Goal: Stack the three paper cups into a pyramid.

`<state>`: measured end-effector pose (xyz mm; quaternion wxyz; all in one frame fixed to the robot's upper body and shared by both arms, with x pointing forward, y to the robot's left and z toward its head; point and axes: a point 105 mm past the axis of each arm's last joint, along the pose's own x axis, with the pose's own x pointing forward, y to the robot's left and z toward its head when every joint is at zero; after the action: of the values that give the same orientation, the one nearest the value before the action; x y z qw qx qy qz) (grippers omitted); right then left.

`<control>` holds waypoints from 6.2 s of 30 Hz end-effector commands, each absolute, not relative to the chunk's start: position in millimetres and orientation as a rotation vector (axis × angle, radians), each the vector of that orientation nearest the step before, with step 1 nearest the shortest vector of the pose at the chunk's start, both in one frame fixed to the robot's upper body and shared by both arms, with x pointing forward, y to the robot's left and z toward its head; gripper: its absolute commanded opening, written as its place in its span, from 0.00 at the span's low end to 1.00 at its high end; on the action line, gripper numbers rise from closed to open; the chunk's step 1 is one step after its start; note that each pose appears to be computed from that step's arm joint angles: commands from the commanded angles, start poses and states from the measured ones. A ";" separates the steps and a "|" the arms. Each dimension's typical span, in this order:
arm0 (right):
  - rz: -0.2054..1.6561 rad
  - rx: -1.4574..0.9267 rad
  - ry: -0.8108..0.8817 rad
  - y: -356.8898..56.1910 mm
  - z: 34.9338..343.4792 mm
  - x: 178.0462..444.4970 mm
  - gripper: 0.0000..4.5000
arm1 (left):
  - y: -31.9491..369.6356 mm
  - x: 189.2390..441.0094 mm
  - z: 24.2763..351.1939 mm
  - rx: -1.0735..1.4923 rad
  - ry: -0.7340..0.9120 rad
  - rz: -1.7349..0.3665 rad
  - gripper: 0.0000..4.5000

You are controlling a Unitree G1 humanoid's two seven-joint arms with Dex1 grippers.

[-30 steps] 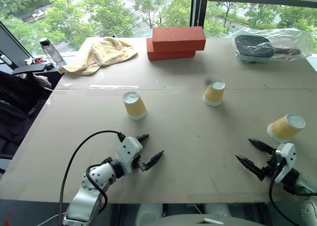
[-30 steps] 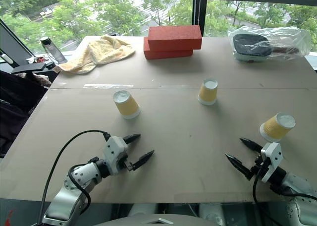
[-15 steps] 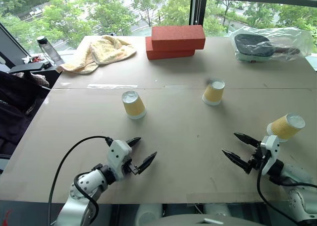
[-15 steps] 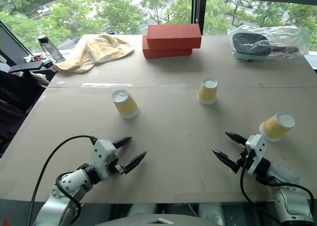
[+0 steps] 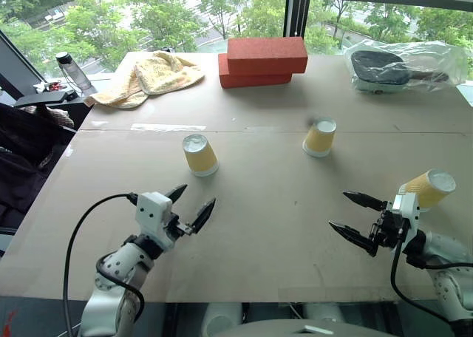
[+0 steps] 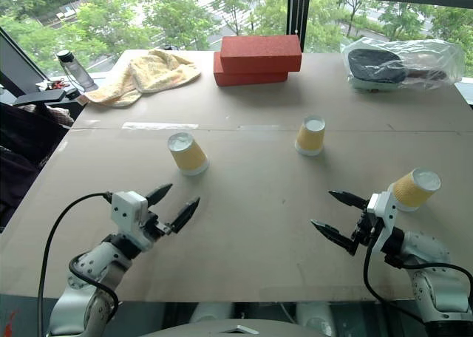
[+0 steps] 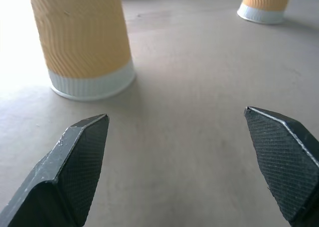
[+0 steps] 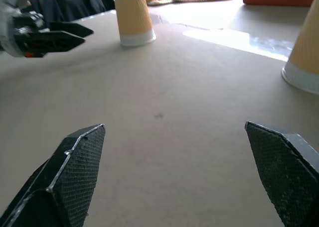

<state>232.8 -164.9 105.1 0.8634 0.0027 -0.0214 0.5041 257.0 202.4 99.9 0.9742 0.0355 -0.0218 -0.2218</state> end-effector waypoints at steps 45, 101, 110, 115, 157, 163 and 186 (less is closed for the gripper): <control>0.988 -0.070 -0.159 -173.0 146.0 220.2 1.00 | 57.5 270.1 89.5 0.175 -0.074 -1.276 0.55; 0.818 -0.004 -0.240 -144.8 165.5 326.2 0.48 | 134.0 235.2 219.4 0.367 0.014 -1.248 1.00; 1.018 -0.047 -0.118 -132.9 124.9 256.8 0.48 | 145.1 221.0 197.4 0.446 0.078 -1.462 1.00; 1.044 -0.023 -0.135 -117.9 121.1 248.7 0.48 | 144.6 223.5 200.6 0.466 0.053 -1.504 1.00; 0.327 -0.148 -0.343 -223.6 170.8 240.3 0.99 | 109.9 257.4 230.2 0.308 0.009 -1.516 1.00; -0.062 -0.245 -0.239 -301.7 163.4 248.1 0.99 | 91.7 268.7 241.6 0.298 -0.003 -1.531 1.00; -0.072 -0.129 -0.105 -309.0 129.1 267.0 0.61 | 94.7 273.0 229.5 0.277 0.077 -1.494 1.00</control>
<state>266.0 -312.3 111.5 0.9979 -0.0397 -0.0203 -0.0477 273.3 92.4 223.1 0.7192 0.1241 0.0471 -0.6821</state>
